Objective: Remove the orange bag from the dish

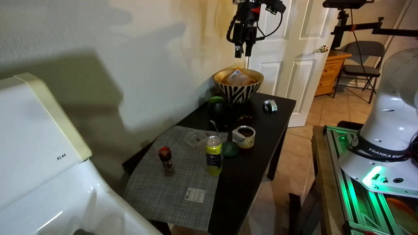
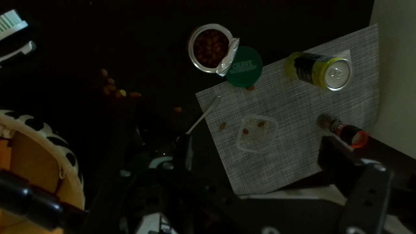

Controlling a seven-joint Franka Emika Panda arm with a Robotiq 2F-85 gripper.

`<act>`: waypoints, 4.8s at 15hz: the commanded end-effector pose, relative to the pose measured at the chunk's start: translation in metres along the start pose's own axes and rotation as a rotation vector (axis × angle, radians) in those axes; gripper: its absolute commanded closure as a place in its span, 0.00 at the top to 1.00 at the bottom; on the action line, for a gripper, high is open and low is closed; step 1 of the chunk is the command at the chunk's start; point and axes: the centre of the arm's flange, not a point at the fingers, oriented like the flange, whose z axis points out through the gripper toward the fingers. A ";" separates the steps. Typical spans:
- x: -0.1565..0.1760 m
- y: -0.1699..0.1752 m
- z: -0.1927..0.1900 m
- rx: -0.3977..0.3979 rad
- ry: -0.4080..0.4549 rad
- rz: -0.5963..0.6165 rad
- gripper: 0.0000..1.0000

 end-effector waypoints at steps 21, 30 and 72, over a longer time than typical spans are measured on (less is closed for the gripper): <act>0.123 0.277 -0.060 -0.353 0.106 0.008 1.00; 0.109 0.437 0.032 -0.188 -0.017 0.231 1.00; 0.134 0.504 0.118 0.082 0.465 -0.219 0.68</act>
